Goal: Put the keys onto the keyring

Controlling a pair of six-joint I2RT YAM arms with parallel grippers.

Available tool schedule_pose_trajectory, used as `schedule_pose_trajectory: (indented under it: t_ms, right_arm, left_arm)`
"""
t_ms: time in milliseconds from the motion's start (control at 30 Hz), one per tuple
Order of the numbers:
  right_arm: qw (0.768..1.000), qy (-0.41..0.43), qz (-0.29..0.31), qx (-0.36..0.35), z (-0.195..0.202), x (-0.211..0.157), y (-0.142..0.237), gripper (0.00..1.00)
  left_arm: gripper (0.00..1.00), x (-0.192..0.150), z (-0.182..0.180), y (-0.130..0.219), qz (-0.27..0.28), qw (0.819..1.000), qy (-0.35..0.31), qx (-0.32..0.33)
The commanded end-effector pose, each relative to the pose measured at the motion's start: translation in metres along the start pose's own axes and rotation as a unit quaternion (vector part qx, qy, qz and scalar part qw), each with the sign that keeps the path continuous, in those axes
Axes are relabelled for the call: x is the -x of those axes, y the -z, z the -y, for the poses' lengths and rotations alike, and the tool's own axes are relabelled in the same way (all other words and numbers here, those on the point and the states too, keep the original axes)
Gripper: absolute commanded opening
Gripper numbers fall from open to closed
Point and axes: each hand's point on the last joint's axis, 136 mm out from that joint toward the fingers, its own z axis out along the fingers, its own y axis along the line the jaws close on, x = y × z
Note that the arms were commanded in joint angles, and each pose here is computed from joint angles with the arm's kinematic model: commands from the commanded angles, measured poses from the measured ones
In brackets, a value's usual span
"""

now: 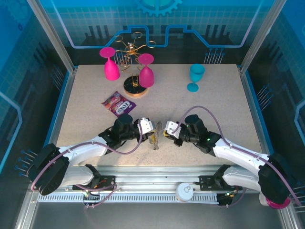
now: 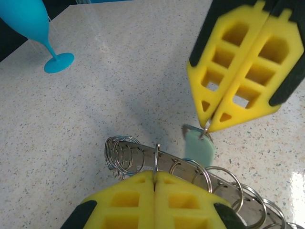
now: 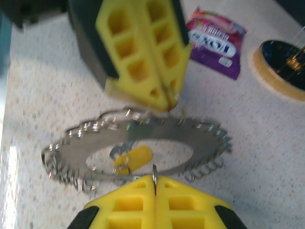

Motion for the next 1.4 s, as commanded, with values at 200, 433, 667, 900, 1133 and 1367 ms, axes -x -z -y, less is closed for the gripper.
schedule_pose_trajectory:
  t_ms: [200, 433, 667, 900, 1133, 1367]
  right_arm:
    - [0.993, -0.051, 0.102, -0.009, 0.006, 0.042, 0.000, 0.00]
    - [0.992, -0.064, 0.110, -0.011, 0.011, 0.047, -0.009, 0.00]
    - [0.991, -0.071, 0.110, -0.018, 0.014, 0.046, -0.012, 0.00]
    - [0.989, -0.101, 0.097, -0.053, 0.028, 0.042, -0.015, 0.00]
    - [0.980, -0.158, 0.082, -0.092, 0.043, 0.033, -0.016, 0.00]
    - [0.964, -0.226, 0.103, -0.092, 0.047, 0.039, -0.018, 0.00]
  left_arm:
    - [0.00, 0.008, -0.004, 0.001, 0.014, 0.995, 0.102, 0.018]
    - [0.00, 0.011, -0.001, 0.001, 0.017, 0.992, 0.122, 0.011]
    - [0.00, 0.012, 0.002, 0.001, 0.021, 0.992, 0.125, 0.002]
    - [0.00, 0.016, 0.005, 0.003, 0.034, 0.993, 0.117, -0.006]
    - [0.00, 0.019, 0.004, 0.004, 0.046, 0.991, 0.122, -0.001]
    - [0.00, 0.014, -0.004, 0.003, 0.043, 0.993, 0.110, 0.027]
